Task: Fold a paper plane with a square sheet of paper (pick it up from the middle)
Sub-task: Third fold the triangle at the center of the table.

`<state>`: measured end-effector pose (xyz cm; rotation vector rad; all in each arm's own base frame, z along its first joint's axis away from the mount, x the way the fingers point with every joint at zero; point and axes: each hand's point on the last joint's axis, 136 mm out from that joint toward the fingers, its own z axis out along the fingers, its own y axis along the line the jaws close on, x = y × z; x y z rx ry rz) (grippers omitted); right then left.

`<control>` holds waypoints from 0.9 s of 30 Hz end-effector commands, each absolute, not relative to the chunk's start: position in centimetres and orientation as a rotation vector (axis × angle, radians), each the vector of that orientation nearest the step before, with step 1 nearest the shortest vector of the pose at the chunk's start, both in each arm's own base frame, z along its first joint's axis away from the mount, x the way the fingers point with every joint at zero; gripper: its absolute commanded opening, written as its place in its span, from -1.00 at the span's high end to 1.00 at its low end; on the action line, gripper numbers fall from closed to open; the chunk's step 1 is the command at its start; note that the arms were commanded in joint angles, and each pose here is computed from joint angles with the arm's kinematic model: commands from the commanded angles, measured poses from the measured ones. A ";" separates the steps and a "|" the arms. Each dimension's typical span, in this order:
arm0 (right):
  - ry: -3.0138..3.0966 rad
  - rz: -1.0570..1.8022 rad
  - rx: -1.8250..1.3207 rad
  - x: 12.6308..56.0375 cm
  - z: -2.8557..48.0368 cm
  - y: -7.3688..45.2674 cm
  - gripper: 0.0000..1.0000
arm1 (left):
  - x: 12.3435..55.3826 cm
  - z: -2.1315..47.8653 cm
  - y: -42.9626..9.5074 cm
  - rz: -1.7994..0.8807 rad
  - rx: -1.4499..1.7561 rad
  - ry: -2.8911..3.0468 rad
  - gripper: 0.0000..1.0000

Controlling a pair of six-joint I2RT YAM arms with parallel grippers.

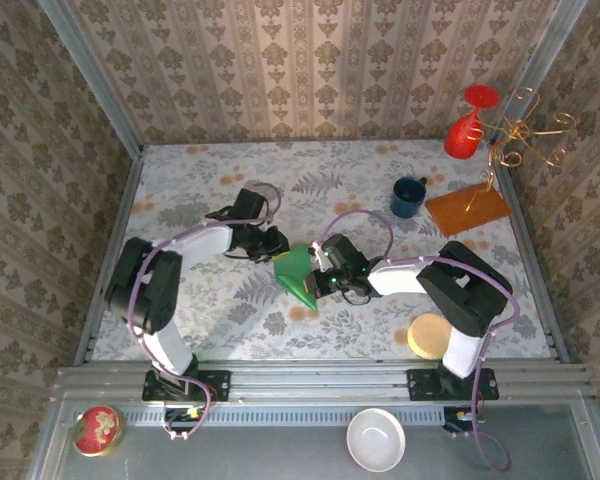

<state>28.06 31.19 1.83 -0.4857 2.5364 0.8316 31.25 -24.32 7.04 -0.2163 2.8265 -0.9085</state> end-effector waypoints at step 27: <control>2.665 0.769 -0.412 27.5 -0.4 29.8 1.00 | 24.2 4.5 -27.7 -0.993 -0.384 2.866 0.77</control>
